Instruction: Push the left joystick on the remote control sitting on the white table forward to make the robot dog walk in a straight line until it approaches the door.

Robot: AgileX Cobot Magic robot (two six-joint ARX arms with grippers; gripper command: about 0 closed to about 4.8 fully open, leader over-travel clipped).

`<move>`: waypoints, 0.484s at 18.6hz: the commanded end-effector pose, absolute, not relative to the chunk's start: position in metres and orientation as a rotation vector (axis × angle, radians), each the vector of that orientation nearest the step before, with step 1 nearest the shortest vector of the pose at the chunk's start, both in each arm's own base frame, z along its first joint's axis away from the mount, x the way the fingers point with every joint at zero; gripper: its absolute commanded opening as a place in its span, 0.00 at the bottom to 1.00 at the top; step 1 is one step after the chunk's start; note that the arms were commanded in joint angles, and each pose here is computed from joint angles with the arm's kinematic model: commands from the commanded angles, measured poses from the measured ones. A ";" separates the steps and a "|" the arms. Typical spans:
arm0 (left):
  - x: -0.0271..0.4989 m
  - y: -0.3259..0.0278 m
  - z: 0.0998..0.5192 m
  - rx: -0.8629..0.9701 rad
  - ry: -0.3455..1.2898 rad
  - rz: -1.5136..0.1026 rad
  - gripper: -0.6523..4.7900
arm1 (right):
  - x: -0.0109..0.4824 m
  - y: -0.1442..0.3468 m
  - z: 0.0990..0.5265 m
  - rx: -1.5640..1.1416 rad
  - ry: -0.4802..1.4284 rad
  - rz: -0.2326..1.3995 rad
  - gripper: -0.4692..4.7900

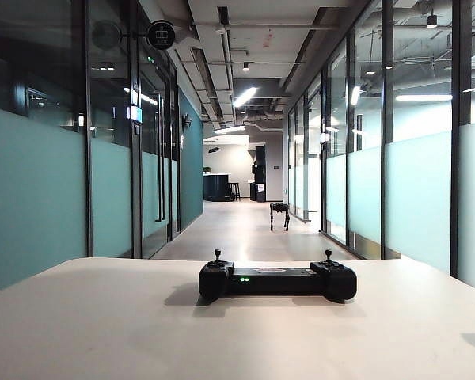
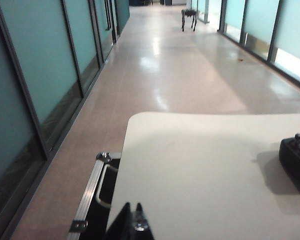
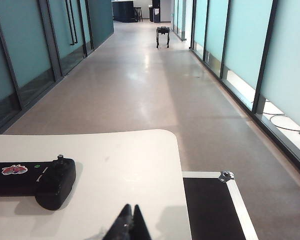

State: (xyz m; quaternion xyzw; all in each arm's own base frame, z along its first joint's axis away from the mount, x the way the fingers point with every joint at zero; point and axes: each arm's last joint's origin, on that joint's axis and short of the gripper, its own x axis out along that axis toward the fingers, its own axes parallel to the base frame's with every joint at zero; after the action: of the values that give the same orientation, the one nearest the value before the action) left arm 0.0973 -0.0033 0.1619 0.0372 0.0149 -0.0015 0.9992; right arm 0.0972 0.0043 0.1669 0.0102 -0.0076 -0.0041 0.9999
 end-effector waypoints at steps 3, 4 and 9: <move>0.097 -0.004 0.165 0.071 0.007 -0.011 0.12 | 0.098 0.004 0.165 0.020 -0.022 -0.007 0.08; 0.097 -0.004 0.165 0.071 0.007 -0.011 0.12 | 0.098 0.004 0.165 0.020 -0.022 -0.007 0.08; 0.097 -0.004 0.165 0.071 0.007 -0.011 0.12 | 0.098 0.004 0.165 0.020 -0.022 -0.009 0.08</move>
State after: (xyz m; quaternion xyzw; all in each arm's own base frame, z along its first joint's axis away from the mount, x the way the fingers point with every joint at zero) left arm 0.0973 -0.0034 0.1634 0.0369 0.0076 -0.0022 0.9993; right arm 0.0972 0.0043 0.1669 0.0102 -0.0076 -0.0043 0.9999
